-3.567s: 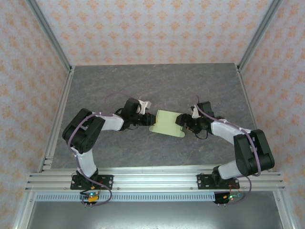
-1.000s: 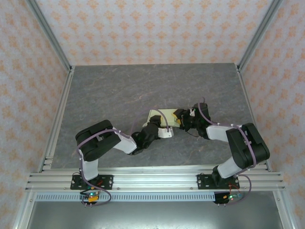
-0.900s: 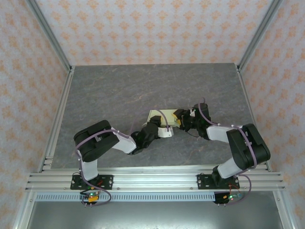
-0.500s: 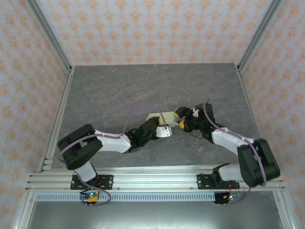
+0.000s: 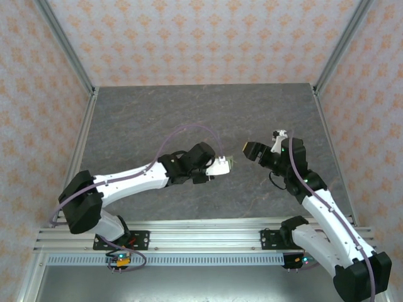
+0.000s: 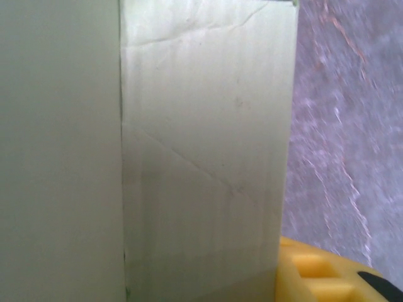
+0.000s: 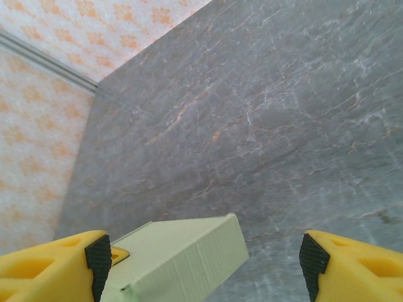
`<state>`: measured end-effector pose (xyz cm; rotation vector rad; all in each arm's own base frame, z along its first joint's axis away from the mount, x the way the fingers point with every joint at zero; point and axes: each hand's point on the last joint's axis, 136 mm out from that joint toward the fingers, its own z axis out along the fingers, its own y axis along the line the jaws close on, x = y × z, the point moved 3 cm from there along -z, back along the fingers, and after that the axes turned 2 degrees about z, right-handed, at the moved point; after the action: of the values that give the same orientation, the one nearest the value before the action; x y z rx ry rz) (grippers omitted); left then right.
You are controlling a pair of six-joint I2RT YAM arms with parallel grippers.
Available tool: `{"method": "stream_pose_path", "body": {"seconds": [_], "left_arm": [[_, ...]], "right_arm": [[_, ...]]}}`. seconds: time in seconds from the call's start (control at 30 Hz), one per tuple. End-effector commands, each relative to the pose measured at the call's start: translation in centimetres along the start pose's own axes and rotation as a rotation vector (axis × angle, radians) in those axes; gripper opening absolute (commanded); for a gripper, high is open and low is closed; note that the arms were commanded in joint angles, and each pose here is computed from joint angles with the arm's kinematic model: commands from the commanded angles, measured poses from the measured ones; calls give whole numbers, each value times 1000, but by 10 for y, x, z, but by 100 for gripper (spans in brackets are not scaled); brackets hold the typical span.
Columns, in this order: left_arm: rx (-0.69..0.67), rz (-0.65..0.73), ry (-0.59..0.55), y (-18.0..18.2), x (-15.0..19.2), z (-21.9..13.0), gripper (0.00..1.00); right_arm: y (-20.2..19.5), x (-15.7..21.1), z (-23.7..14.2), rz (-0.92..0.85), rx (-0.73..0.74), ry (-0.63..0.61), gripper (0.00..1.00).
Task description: Fold the paper box
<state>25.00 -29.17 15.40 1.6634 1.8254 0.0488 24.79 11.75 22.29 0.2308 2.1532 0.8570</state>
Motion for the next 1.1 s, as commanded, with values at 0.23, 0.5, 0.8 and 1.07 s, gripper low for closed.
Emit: {"method": "stream_pose_path", "body": {"seconds": [0.23, 0.5, 0.8, 1.07], "left_arm": [[302, -46, 159, -13, 23, 8, 45], [409, -53, 165, -15, 19, 33, 48], [402, -68, 35, -1, 3, 24, 60], [339, -97, -90, 17, -8, 3, 68]], "right_arm": [[-22, 22, 6, -148, 45, 50, 80], [-29, 34, 8, -119, 40, 79, 81], [-27, 45, 14, -104, -1, 133, 73], [-29, 46, 14, -144, 17, 163, 72]]}}
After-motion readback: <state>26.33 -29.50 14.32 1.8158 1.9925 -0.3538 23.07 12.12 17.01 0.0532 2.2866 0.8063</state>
